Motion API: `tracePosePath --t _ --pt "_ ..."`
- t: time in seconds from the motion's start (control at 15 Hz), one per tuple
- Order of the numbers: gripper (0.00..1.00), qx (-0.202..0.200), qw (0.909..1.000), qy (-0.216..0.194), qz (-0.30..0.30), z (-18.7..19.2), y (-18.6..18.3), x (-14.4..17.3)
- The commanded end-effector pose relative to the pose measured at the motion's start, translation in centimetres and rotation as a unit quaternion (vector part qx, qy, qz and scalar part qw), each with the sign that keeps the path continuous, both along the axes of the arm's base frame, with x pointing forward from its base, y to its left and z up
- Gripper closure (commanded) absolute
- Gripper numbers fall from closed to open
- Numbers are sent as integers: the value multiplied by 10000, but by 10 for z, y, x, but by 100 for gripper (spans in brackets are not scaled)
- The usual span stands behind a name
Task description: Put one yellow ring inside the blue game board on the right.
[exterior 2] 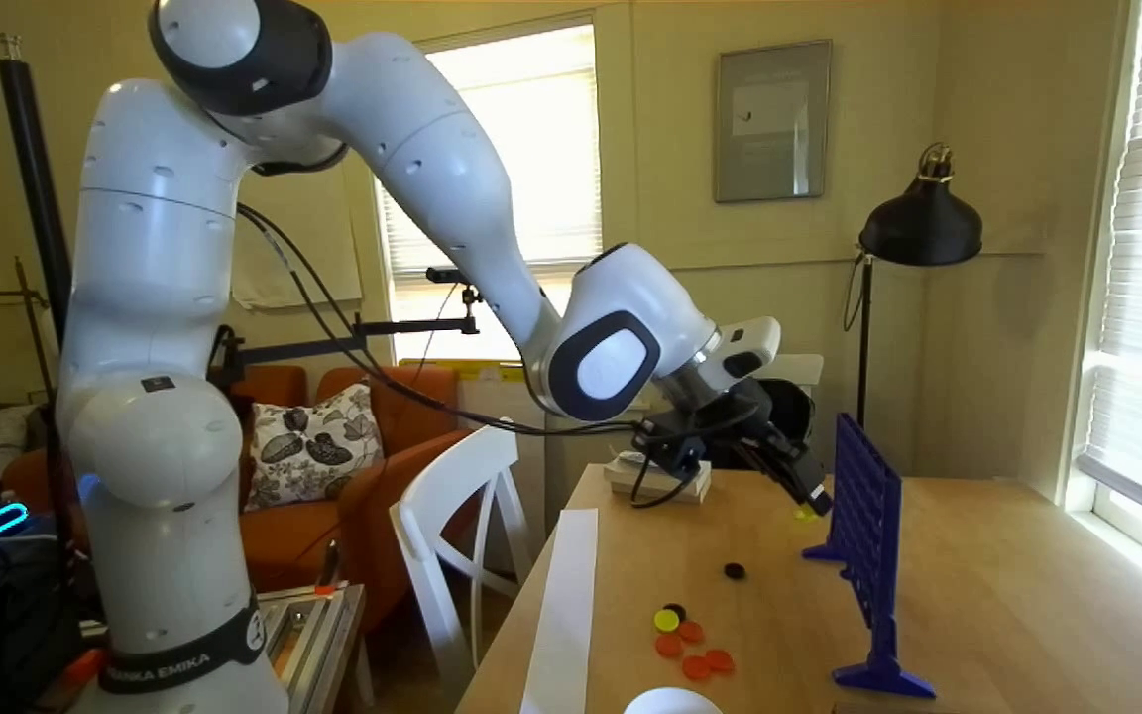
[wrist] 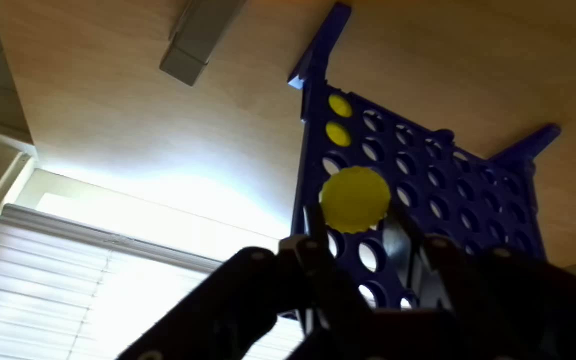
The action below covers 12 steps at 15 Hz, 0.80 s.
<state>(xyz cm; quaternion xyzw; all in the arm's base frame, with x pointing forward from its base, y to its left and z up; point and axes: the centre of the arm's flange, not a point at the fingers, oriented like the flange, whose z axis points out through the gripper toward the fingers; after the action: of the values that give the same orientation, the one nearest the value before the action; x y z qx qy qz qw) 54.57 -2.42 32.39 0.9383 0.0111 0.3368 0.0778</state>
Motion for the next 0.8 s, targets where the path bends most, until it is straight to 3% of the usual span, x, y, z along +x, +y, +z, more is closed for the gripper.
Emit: tracePosePath --t 0.0,0.73 --pt "91 -240 9994 -237 -62 6 2 -1" --pt "91 -531 9960 -713 107 24 6 -2"
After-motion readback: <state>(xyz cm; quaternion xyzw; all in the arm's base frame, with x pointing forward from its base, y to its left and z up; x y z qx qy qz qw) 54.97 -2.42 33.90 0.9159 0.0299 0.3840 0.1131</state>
